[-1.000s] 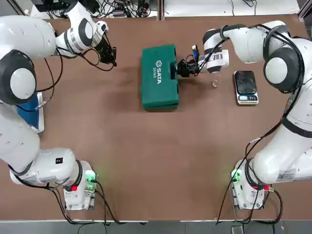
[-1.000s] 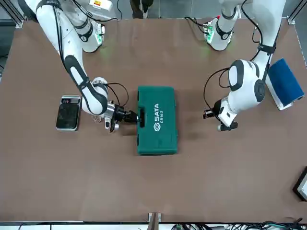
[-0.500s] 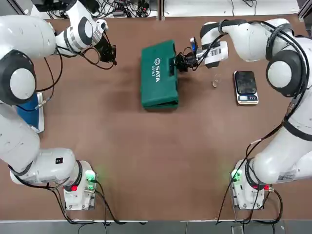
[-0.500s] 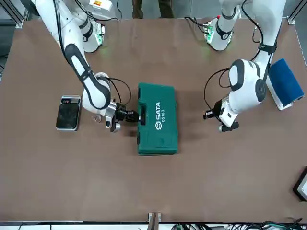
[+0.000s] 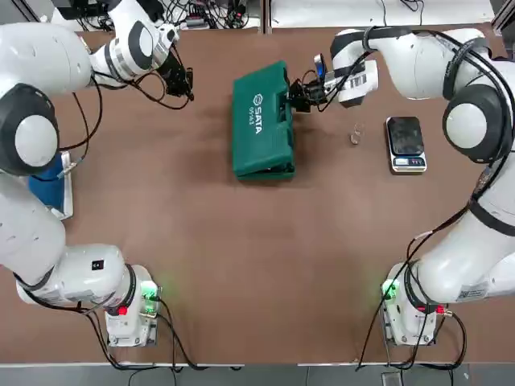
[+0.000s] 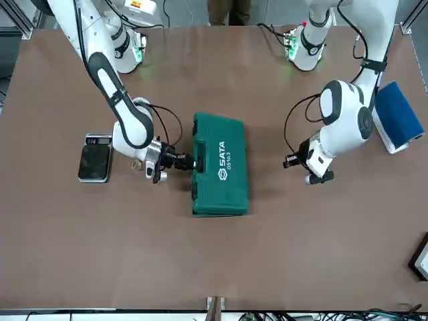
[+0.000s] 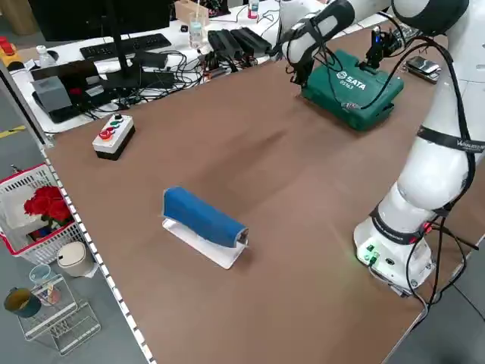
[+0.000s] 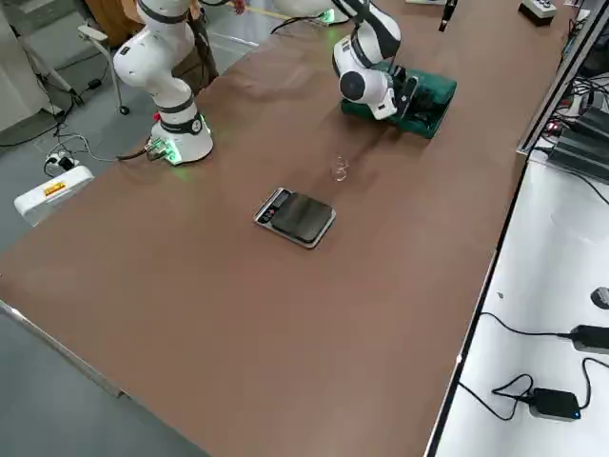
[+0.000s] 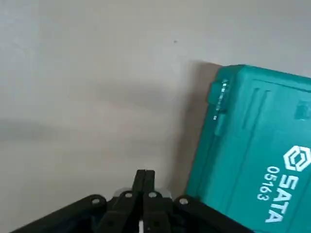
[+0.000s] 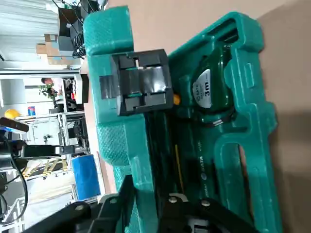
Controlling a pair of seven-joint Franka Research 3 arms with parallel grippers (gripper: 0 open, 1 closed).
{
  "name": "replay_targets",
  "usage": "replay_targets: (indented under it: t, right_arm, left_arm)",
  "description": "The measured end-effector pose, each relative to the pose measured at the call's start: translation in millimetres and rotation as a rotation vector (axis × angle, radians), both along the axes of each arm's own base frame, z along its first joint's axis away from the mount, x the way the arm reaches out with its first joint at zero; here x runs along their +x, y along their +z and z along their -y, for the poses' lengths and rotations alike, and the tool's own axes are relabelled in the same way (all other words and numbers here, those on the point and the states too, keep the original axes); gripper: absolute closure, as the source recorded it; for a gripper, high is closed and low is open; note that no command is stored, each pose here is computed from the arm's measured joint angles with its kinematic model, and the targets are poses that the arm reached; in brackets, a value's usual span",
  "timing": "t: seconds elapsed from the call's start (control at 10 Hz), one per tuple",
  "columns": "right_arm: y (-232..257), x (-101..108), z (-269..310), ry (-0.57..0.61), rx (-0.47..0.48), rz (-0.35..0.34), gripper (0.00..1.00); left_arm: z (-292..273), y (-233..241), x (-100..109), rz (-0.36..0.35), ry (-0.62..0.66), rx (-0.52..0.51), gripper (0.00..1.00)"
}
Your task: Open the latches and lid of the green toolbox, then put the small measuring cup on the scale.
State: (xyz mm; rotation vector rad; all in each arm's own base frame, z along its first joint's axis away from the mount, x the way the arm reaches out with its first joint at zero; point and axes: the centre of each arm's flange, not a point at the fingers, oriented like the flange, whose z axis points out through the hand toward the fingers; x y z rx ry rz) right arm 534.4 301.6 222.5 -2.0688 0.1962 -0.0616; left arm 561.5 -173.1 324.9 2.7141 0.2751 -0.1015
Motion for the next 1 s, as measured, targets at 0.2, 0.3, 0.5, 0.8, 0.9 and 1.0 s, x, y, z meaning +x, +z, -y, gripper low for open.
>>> replay_targets:
  t: [0.2, 0.3, 0.5, 0.8, 0.9, 1.0]
  right_arm:
    - [14, 0, -6, -0.008, 0.010, -0.013, 0.73]
    - [23, -1, -10, -0.011, 0.017, -0.017, 0.71]
    - [36, -5, -20, -0.011, 0.031, -0.031, 0.70]
    - [50, -12, -34, -0.012, 0.045, -0.063, 0.67]
    - [53, -15, -40, -0.009, 0.047, -0.074, 0.66]
    - [56, -18, -46, -0.008, 0.051, -0.089, 0.64]
  left_arm:
    - [13, 3, -2, 0.021, -0.046, -0.089, 0.99]
    - [14, -1, -4, 0.030, -0.057, -0.153, 0.99]
    - [13, -15, -9, 0.052, -0.084, -0.263, 0.99]
    - [11, -31, -22, 0.075, -0.143, -0.306, 0.99]
    - [10, -27, -22, 0.085, -0.144, -0.304, 0.99]
    - [9, -17, -22, 0.102, -0.143, -0.301, 0.99]
